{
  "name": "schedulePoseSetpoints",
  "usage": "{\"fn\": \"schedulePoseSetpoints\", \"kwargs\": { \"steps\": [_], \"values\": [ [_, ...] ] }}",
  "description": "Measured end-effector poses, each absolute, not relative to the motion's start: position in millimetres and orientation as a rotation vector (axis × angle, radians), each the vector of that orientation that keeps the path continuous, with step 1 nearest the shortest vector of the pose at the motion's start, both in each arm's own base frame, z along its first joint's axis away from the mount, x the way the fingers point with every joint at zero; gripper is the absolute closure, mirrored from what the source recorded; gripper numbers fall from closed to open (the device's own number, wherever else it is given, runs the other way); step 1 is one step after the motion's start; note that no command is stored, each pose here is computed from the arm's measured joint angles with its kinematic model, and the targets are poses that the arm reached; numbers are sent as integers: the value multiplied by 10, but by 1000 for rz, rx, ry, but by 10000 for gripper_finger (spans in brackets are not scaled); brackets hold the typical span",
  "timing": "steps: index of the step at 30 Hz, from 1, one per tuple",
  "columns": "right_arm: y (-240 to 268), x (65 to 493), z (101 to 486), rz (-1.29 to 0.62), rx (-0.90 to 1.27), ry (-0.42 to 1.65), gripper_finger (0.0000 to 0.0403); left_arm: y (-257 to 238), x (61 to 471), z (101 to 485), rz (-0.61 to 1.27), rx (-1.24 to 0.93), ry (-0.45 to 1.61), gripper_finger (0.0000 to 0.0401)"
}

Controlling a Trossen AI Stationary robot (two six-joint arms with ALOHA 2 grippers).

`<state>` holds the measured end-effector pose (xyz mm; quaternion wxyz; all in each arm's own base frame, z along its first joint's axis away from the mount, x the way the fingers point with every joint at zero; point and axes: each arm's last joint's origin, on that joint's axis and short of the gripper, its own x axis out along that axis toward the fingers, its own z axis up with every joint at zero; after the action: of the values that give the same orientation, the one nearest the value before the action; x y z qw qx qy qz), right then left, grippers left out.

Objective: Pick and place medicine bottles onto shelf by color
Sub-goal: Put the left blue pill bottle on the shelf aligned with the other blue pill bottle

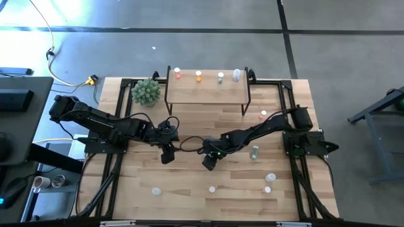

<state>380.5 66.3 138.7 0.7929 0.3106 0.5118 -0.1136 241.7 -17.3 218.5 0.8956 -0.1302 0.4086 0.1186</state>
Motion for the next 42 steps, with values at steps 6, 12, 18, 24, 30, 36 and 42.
{"fn": "schedulePoseSetpoints", "kwargs": {
  "steps": [6,12,18,24,30,36,42],
  "values": [
    [662,3799,1351,-260,685,1127,171,-173,2417,2184,246,-270,847,185],
    [661,3790,1345,-277,703,1138,174,-173,2417,2184,246,-270,848,185],
    [658,3771,1331,-291,705,1157,212,-181,2411,2179,225,-289,861,185],
    [656,3746,1319,-300,706,1185,250,-205,2363,2142,169,-363,943,185],
    [663,3757,1347,-279,676,1204,276,-205,2346,2130,169,-363,965,185],
    [685,3823,1480,-228,593,1239,309,-205,2341,2127,161,-347,973,185],
    [685,3884,1597,-202,532,1219,323,-205,2337,2124,158,-339,978,185]
  ]
}}
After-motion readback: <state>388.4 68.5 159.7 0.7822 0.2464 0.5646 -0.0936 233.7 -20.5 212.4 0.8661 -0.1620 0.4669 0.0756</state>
